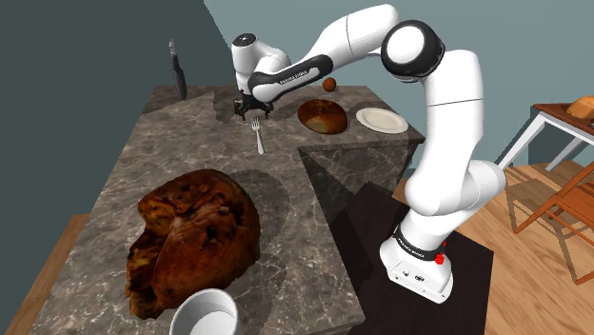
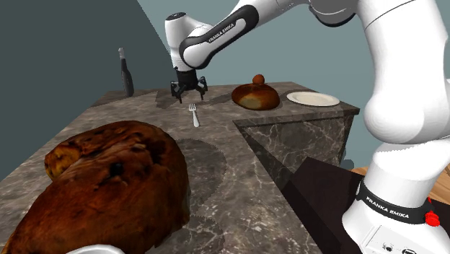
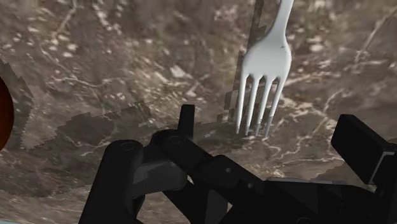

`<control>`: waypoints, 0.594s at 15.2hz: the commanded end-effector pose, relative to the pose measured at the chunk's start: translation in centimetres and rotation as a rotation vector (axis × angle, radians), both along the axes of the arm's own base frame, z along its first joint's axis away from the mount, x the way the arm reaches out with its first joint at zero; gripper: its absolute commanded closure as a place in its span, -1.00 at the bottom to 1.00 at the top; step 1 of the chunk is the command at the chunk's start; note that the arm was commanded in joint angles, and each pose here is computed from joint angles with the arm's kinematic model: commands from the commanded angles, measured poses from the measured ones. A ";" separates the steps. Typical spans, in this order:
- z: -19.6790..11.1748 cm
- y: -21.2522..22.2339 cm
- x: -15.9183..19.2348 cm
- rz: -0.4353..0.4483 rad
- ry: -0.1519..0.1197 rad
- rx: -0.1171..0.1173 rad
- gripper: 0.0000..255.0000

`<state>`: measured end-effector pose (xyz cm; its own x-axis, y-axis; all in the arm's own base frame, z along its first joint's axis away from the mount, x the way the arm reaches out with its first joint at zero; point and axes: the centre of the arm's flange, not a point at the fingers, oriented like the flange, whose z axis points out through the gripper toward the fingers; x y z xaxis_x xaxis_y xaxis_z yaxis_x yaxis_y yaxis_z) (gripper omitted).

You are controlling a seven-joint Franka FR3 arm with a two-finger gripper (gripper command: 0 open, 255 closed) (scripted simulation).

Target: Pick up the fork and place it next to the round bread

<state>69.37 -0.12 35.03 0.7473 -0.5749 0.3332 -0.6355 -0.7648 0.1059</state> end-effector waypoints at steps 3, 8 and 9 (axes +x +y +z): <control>3.3 0.9 -0.5 0.000 0.000 0.000 -1.00; 3.3 0.9 -0.5 0.000 0.000 0.000 -1.00; 3.3 0.9 -0.5 0.000 0.000 0.000 -1.00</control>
